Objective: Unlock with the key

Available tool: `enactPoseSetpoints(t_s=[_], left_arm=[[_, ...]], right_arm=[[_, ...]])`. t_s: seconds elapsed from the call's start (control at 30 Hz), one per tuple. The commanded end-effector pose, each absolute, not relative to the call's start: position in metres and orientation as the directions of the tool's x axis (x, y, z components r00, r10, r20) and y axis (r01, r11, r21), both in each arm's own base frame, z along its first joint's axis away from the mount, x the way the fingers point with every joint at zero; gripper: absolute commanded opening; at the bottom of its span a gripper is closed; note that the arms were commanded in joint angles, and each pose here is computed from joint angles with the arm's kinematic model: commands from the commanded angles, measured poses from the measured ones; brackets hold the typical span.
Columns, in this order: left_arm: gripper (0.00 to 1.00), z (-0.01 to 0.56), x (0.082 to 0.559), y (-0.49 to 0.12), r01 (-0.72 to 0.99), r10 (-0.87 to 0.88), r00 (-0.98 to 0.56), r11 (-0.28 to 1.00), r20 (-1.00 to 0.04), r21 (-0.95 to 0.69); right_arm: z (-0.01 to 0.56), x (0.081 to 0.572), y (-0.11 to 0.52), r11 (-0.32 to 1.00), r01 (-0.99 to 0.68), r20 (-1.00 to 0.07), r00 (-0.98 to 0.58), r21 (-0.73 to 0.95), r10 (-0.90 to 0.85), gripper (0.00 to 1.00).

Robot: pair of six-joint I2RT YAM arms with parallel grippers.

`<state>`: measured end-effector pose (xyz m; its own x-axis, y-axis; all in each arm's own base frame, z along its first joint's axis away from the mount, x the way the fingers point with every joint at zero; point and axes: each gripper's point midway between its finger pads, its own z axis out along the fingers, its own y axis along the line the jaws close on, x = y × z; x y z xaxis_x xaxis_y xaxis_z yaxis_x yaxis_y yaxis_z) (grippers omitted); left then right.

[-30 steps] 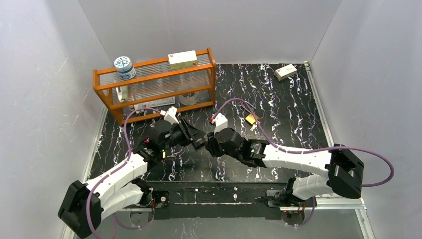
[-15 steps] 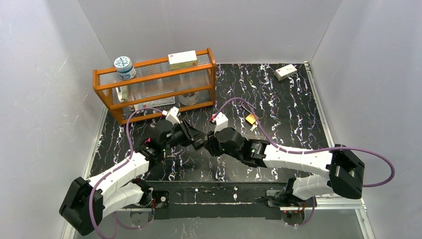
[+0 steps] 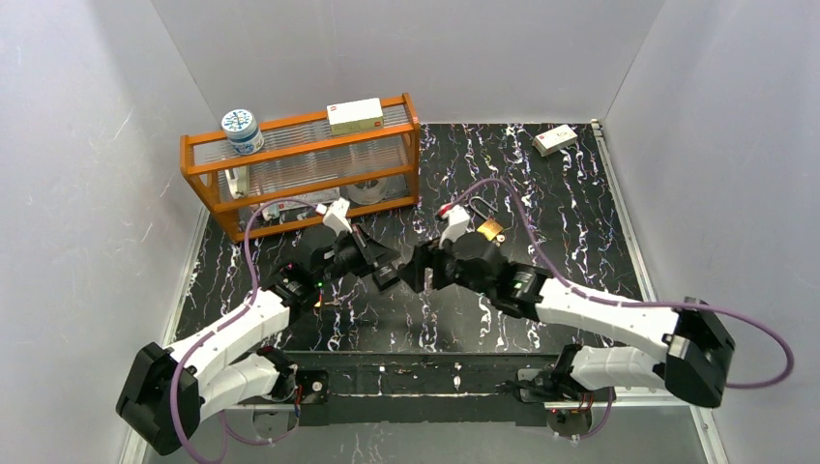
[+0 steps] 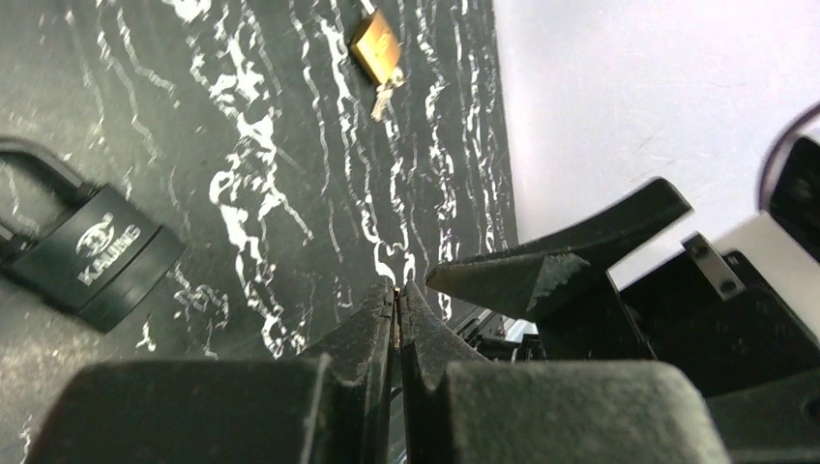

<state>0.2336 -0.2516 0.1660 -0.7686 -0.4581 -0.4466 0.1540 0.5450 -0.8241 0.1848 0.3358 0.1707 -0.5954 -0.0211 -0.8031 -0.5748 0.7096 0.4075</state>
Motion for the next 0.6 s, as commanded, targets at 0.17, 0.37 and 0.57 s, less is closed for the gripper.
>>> enactPoseSetpoints(t_s=[0.17, 0.37, 0.57], left_arm=[[0.00, 0.261, 0.248, -0.281, 0.418, -0.405, -0.704, 0.426, -0.583, -0.802], [0.00, 0.357, 0.231, -0.303, 0.577, -0.409, -0.699, 0.163, -0.587, -0.800], [0.00, 0.426, 0.213, -0.298, 0.658, -0.452, -0.661, 0.036, -0.600, -0.752]], right_arm=[[0.289, 0.206, 0.298, 0.308, -0.614, -0.687, -0.644, 0.727, 0.338, 0.91], [0.369, 0.201, 0.277, 0.025, -0.647, -0.577, -0.662, 0.762, 0.478, 0.81], [0.393, 0.191, 0.271, -0.016, -0.697, -0.599, -0.627, 0.717, 0.499, 0.82]])
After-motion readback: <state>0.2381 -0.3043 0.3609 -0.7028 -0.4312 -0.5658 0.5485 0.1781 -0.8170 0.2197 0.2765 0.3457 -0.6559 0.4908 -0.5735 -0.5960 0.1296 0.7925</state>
